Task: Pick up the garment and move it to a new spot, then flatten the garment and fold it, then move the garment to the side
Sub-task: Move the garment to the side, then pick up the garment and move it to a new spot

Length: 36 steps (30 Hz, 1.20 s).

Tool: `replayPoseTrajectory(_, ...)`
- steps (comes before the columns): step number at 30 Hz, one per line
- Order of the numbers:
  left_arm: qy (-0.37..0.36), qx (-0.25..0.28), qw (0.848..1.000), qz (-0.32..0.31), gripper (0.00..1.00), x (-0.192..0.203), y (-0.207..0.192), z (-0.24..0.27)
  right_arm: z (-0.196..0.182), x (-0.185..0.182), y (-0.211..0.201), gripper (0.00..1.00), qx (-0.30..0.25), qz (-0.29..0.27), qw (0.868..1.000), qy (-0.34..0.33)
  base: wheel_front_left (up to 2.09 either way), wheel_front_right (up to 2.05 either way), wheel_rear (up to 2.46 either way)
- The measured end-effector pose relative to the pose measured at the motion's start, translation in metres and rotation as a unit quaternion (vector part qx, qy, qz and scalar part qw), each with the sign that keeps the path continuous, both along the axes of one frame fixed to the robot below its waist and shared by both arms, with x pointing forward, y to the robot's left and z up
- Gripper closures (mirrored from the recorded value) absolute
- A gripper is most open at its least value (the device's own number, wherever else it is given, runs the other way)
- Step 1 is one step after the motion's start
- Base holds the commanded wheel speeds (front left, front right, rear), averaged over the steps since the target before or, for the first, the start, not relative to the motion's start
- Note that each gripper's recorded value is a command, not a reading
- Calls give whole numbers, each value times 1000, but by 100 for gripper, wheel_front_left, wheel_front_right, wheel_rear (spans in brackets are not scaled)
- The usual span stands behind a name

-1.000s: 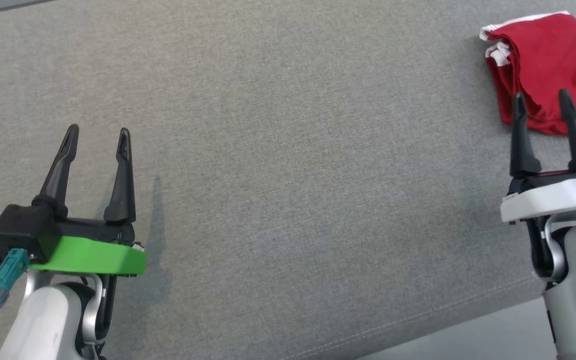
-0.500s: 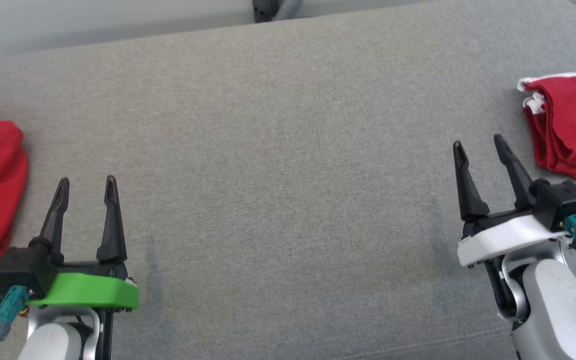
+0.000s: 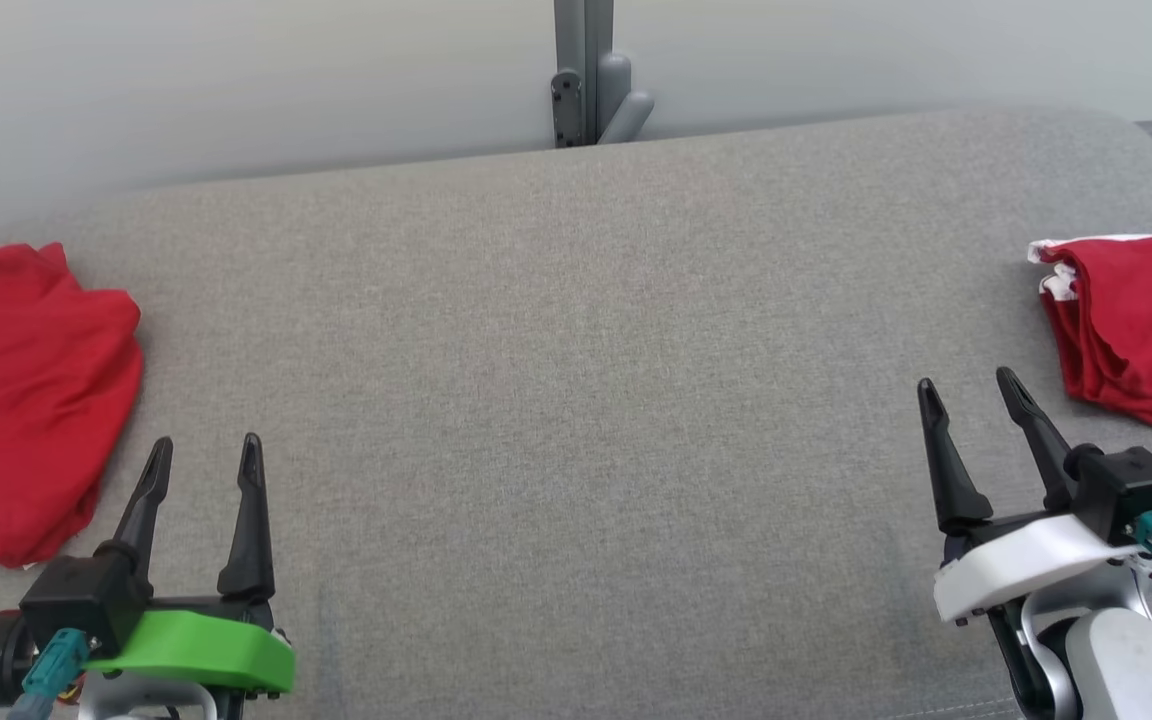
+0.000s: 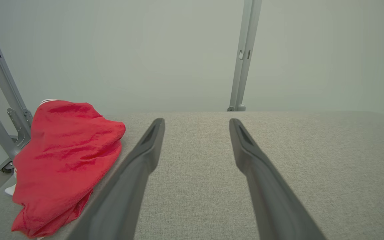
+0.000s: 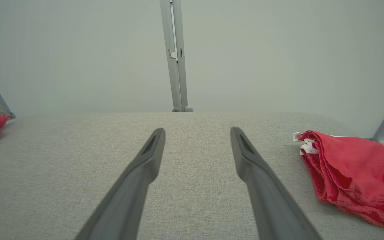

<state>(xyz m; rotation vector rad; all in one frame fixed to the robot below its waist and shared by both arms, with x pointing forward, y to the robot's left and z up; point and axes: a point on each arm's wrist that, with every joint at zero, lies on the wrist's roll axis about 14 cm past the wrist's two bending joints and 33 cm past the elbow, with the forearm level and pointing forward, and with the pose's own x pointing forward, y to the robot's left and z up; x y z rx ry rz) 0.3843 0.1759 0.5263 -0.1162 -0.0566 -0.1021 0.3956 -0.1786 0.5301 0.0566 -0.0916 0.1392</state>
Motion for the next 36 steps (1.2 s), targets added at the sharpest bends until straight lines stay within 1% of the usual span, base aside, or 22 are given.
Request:
replayPoseTrajectory(10,-3,-1,1000,-10,0,-11,-7,8,8,-23,-13,0,8,-27,1000,-5,0,0,0)
replayPoseTrajectory(20,-3,2,1000,-14,0,-11,-9,9,12,-25,-14,0,13,-32,999,-9,0,0,0)
replayPoseTrajectory(36,2,2,1000,-12,0,-11,-8,6,8,-25,-16,0,15,-35,999,-1,0,0,0)
